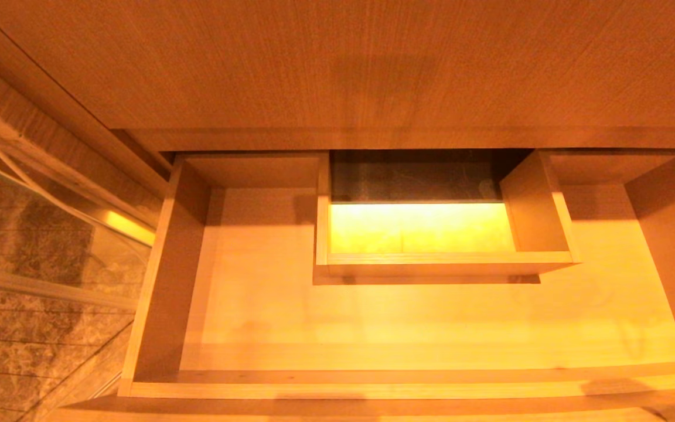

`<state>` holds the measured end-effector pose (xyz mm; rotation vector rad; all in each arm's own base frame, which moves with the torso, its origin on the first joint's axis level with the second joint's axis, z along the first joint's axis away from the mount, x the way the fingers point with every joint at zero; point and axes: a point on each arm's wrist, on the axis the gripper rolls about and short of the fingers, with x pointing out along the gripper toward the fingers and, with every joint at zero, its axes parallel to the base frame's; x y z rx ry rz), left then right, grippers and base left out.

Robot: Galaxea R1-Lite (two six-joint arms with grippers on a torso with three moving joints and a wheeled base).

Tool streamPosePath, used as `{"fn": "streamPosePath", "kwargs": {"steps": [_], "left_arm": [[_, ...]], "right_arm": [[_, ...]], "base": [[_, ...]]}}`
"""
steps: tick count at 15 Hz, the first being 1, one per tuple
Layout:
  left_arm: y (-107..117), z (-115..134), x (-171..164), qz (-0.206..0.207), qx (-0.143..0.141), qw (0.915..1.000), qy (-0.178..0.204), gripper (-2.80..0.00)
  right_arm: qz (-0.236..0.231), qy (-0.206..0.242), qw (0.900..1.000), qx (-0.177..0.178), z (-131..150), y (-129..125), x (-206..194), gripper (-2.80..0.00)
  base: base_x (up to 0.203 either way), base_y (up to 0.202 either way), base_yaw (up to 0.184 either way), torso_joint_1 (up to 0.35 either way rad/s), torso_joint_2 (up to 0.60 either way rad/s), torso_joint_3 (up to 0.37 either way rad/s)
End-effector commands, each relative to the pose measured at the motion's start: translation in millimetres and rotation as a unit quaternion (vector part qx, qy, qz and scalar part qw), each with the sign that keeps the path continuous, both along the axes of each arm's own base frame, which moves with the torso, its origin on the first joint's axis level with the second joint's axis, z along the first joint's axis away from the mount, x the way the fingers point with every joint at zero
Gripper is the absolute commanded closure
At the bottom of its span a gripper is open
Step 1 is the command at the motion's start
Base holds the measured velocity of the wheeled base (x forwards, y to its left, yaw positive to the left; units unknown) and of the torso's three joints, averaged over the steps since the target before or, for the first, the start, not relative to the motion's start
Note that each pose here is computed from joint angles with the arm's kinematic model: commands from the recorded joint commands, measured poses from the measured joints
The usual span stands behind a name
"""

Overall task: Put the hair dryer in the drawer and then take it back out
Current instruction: Pick up the hairdryer

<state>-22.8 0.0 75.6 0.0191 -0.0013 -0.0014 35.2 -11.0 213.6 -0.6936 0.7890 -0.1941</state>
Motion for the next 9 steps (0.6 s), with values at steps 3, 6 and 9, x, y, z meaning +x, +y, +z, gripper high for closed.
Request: {"fn": "streamPosePath", "kwargs": {"steps": [3,6,9], "left_arm": [[0.0,-0.4,0.1,0.0,0.0,1.0,0.001,0.0],[0.0,-0.4,0.1,0.0,0.0,1.0,0.001,0.0],[0.0,-0.4,0.1,0.0,0.0,1.0,0.001,0.0]], "right_arm": [[-0.034,0.004,0.999,-0.004,9.4,-1.5,-6.9,0.0],[-0.069,-0.009,0.998,-0.006,27.7,-3.9,-6.2,0.0],[-0.074,-0.022,0.997,-0.006,46.0,-6.7,3.6,0.0]], "base": [[0.0,0.0,0.0,0.0,0.0,0.0],[0.0,0.0,0.0,0.0,0.0,0.0],[0.0,0.0,0.0,0.0,0.0,0.0]]}}
